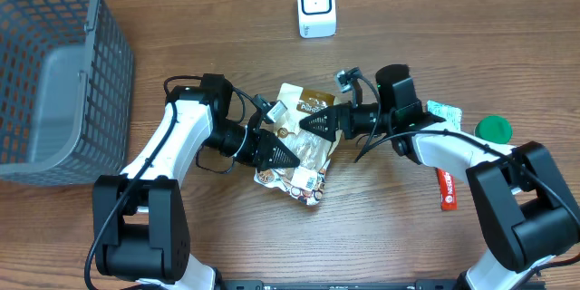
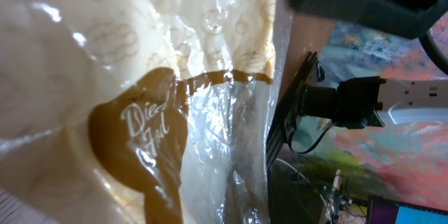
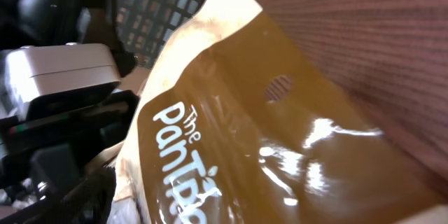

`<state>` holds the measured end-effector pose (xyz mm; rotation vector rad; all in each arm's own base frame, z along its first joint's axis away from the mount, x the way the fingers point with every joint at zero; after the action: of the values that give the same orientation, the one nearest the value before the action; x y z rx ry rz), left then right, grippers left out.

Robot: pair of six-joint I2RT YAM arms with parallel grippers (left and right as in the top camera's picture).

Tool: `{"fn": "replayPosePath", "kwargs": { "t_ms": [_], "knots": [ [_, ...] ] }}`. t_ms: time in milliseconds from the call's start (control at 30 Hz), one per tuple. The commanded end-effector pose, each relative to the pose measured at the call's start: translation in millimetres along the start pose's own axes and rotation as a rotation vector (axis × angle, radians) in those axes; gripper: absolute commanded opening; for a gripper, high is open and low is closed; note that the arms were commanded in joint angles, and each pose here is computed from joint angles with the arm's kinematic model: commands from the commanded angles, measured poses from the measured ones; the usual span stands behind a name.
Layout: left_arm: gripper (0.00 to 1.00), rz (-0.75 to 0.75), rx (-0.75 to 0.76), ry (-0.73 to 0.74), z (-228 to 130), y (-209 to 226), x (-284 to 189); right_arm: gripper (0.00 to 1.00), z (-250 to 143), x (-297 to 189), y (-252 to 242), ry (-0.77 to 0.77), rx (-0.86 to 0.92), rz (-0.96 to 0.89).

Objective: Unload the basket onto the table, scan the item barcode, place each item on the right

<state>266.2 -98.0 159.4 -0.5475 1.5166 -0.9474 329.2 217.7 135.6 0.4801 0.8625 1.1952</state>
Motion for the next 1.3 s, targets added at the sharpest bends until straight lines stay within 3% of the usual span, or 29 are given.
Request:
{"fn": "replayPosePath", "kwargs": {
  "t_ms": [0, 200, 400, 667, 800, 1033, 1267],
  "knots": [
    [0.04, -0.013, 0.042, -0.010, 4.1, -1.8, -2.0, 0.98, 8.3, -11.5, 11.4, 0.000, -0.113, 0.101],
    [0.04, 0.006, 0.040, -0.003, 3.4, 0.0, -2.0, 1.00, 12.2, -43.2, -0.6, -0.020, -0.170, 0.171],
    [0.04, 0.000, 0.040, 0.018, 0.4, -2.8, 0.8, 1.00, 37.4, -99.8, 4.8, -0.067, -0.230, 0.409],
    [0.04, -0.019, 0.105, 0.135, -12.4, -20.9, 21.2, 1.00, 43.1, -105.2, 3.7, -0.077, -0.229, 0.399],
    [0.04, -0.020, 0.122, 0.159, -14.2, -25.6, 27.7, 1.00, 43.1, -96.0, -3.2, -0.095, -0.224, 0.301],
    [0.04, -0.020, 0.118, 0.160, -14.3, -25.7, 27.8, 1.00, 39.5, -88.6, -39.8, -0.119, -0.216, -0.089],
    [0.04, -0.022, 0.104, 0.171, -16.6, -26.4, 27.5, 1.00, 27.8, -90.7, -31.4, 0.060, -0.270, -0.102]
  ]
}}
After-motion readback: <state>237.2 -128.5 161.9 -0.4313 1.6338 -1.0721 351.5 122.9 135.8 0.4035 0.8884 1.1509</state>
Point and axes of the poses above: each gripper's point midway between its finger pads, its own x axis out along the fingers, its own y axis along the line the jaws close on, z = x × y, the point moved 8 cm from there along -x, back along the fingers, and after that the axes turned 7 degrees about -x, right-handed, at the moved point
